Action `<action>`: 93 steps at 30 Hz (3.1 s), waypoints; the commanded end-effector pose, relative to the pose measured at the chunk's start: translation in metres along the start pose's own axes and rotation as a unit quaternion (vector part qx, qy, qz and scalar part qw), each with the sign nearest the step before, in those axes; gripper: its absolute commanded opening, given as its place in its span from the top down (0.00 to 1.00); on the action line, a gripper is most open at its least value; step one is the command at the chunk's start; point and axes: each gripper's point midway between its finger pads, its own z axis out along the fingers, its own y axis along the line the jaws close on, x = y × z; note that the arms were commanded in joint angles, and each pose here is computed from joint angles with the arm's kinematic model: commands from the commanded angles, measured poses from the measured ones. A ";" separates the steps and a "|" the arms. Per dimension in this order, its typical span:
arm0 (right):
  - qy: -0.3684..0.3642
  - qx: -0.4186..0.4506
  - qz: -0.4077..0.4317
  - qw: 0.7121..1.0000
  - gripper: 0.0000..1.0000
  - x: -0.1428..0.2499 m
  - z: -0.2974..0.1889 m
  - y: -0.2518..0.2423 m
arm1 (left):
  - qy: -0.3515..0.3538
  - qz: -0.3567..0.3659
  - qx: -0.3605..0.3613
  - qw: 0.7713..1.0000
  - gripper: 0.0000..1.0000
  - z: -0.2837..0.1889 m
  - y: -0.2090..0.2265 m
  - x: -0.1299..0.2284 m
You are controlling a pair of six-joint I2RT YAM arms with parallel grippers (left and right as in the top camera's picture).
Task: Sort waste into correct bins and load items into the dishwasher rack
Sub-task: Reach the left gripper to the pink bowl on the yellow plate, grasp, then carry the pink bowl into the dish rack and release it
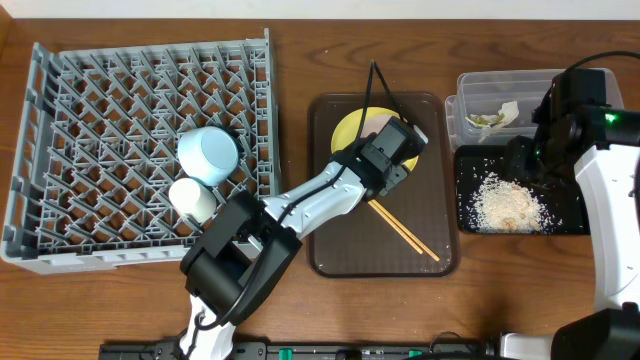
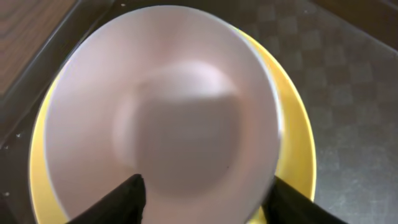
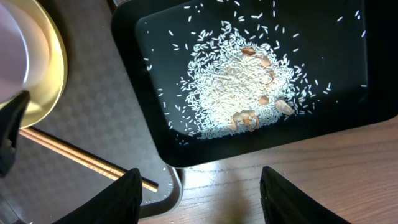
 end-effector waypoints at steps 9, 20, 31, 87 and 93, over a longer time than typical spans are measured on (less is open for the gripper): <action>0.003 0.004 0.002 1.000 0.42 0.001 -0.001 -0.003 | 0.030 0.008 -0.013 0.999 0.76 0.000 0.006 0.012; 0.004 0.004 0.002 1.000 0.43 0.002 -0.001 -0.003 | 0.053 0.012 -0.026 0.998 0.92 -0.005 0.011 0.021; 0.004 0.005 -0.004 1.000 0.42 0.002 -0.001 -0.003 | -0.016 -0.021 -0.059 0.998 0.94 -0.076 0.047 -0.021; 0.001 -0.004 -0.008 1.000 0.43 0.000 -0.001 0.000 | -0.233 -0.638 0.290 0.674 0.77 -0.139 0.360 0.116; 0.002 -0.004 -0.008 1.000 0.43 0.000 -0.001 0.000 | -0.226 -0.645 0.277 0.676 0.41 -0.139 0.363 0.135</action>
